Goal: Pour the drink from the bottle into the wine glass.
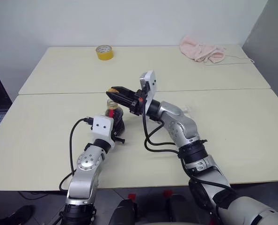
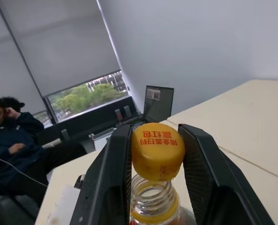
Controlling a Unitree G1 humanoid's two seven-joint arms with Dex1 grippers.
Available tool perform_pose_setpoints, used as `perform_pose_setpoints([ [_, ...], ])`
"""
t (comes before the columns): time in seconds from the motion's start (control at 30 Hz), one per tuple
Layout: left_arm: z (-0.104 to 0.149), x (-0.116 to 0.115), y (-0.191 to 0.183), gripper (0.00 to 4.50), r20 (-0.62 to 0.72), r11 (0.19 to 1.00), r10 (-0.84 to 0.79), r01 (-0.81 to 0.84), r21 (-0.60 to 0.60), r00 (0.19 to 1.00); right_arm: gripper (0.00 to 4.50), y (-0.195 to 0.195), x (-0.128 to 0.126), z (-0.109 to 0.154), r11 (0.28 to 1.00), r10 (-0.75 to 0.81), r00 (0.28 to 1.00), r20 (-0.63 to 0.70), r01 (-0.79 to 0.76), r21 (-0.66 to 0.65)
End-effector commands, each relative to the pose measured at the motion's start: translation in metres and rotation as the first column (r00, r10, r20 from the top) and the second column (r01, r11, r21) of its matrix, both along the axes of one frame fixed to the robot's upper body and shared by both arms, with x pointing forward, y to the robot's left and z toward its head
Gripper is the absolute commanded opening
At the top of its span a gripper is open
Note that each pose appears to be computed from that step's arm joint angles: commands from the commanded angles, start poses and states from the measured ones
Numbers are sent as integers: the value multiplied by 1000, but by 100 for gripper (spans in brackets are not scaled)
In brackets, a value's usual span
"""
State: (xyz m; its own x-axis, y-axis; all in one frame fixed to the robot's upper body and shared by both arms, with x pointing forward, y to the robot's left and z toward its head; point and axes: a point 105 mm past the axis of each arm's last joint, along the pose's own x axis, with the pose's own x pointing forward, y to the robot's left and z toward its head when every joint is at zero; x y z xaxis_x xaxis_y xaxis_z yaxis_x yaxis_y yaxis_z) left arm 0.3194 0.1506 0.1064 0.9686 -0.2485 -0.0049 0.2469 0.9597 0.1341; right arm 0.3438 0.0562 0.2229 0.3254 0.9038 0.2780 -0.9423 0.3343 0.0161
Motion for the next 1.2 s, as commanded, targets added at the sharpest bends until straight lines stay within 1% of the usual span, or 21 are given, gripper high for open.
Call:
perform_pose_setpoints([
  [0.03, 17, -2, 0, 74, 68, 1000, 4, -4, 2, 998, 123, -16, -8, 16, 995, -75, 974, 215, 86, -45],
  [0.07, 17, -2, 1, 74, 67, 1000, 5, -5, 1, 998, 123, -24, -11, 16, 993, -87, 966, 242, 103, -57],
  [0.17, 16, -3, 0, 74, 66, 1000, 6, -6, 0, 998, 123, -62, -23, 22, 978, -171, 936, 306, 199, -63],
  [0.27, 16, -3, 0, 74, 66, 1000, 4, -4, -1, 998, 123, -93, -30, 20, 954, -260, 920, 293, 291, -69],
  [0.33, 16, -2, 0, 74, 66, 1000, 4, -4, -2, 998, 123, -127, -35, 3, 914, -366, 901, 233, 396, -92],
  [0.37, 16, -2, 0, 74, 66, 1000, 4, -4, -3, 998, 123, -137, -37, -3, 899, -399, 893, 209, 426, -104],
  [0.43, 16, -1, 0, 74, 66, 1000, 4, -4, -3, 998, 123, -150, -41, -14, 873, -433, 879, 201, 464, -150],
  [0.47, 16, -1, 0, 74, 66, 1000, 3, -3, -3, 998, 123, -166, -41, -25, 841, -488, 856, 172, 514, -169],
  [0.53, 16, -1, -1, 74, 67, 1000, -1, 1, -4, 998, 123, -202, -41, -56, 744, -597, 785, 168, 619, -253],
  [0.6, 16, 0, -1, 74, 68, 1000, -3, 4, -5, 998, 123, -224, -43, -75, 680, -654, 738, 165, 669, -300],
  [0.63, 17, 0, -1, 74, 68, 1000, -4, 4, -4, 998, 123, -230, -44, -81, 660, -671, 723, 161, 683, -312],
  [0.7, 17, 0, -1, 74, 70, 1000, -4, 4, -3, 998, 123, -252, -48, -104, 597, -720, 679, 143, 711, -371],
  [0.77, 17, 1, -1, 74, 71, 1000, -3, 3, -3, 998, 123, -262, -52, -117, 570, -732, 666, 145, 715, -405],
  [0.8, 17, 1, 0, 74, 71, 1000, -3, 3, -3, 997, 123, -263, -53, -118, 569, -730, 667, 150, 714, -408],
  [0.83, 17, 1, 0, 74, 71, 1000, -2, 2, -2, 997, 123, -268, -54, -123, 561, -742, 657, 133, 718, -412],
  [0.9, 17, 0, 1, 74, 71, 1000, -1, 1, 0, 997, 123, -280, -56, -135, 545, -785, 617, 50, 728, -416],
  [1.0, 17, 1, 2, 74, 72, 1000, 0, -1, 2, 997, 123, -284, -59, -145, 551, -780, 625, 24, 704, -448],
  [1.07, 18, 1, 2, 74, 73, 1000, 1, -2, 4, 997, 195, -281, -62, -148, 572, -764, 645, 0, 678, -461],
  [1.1, 18, 1, 2, 74, 73, 1000, 2, -2, 4, 997, 217, -280, -64, -149, 576, -759, 651, -3, 670, -468],
  [1.2, 18, 1, 2, 74, 74, 1000, 1, -2, 4, 997, 317, -275, -68, -150, 599, -732, 681, -11, 636, -486],
])
